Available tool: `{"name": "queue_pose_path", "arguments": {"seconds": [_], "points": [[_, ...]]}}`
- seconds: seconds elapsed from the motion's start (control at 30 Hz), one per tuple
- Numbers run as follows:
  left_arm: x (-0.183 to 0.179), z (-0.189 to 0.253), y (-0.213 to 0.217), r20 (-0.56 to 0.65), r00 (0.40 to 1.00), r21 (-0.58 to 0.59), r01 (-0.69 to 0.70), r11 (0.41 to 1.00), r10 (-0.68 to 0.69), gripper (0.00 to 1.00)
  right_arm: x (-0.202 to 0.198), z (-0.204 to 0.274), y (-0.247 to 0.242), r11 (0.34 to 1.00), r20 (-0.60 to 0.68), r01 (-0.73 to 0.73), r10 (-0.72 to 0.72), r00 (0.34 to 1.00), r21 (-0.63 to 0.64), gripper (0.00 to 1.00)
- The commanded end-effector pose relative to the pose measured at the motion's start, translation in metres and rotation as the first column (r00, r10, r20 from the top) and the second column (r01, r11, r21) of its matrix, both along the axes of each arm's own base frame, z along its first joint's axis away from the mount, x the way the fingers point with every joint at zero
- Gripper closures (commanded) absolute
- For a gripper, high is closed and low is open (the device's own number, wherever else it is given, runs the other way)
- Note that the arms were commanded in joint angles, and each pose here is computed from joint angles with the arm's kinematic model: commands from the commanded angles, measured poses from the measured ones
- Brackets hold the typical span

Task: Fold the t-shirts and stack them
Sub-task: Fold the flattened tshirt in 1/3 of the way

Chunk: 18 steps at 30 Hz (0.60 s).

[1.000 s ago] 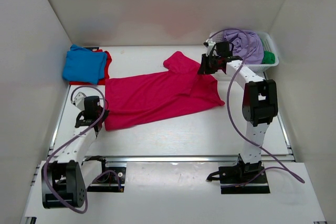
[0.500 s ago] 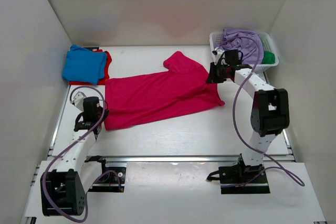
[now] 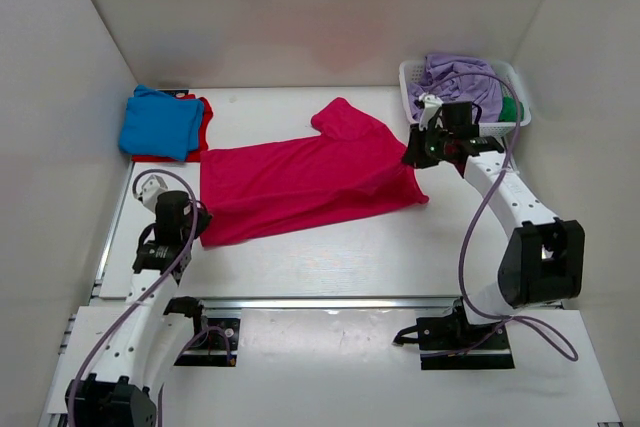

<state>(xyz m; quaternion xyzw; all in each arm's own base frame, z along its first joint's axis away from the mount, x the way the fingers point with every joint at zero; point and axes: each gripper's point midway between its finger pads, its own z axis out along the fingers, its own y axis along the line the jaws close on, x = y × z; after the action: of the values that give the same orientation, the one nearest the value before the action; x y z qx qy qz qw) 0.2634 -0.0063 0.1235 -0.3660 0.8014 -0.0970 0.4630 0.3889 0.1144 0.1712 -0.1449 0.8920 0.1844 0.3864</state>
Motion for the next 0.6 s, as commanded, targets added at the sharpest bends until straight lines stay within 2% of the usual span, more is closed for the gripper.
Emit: {"name": "queue_pose_path", "arguments": {"seconds": [0.0, 0.13, 0.57], "points": [[-0.016, -0.005, -0.010, -0.036, 0.999, -0.028, 0.029, 0.999, -0.030, 1.00, -0.018, 0.007, -0.003, 1.000, 0.014, -0.001, 0.002, 1.000, -0.023, 1.00], [-0.026, 0.007, -0.006, -0.015, 1.000, 0.012, 0.017, 1.000, -0.017, 1.00, -0.037, 0.013, -0.001, 1.000, 0.024, -0.003, 0.003, 1.000, -0.006, 1.00], [-0.052, 0.019, -0.005, 0.035, 0.999, -0.015, -0.019, 1.000, 0.020, 1.00, -0.082, 0.025, 0.001, 1.000, 0.033, -0.020, 0.020, 0.999, 0.015, 1.00]]}}
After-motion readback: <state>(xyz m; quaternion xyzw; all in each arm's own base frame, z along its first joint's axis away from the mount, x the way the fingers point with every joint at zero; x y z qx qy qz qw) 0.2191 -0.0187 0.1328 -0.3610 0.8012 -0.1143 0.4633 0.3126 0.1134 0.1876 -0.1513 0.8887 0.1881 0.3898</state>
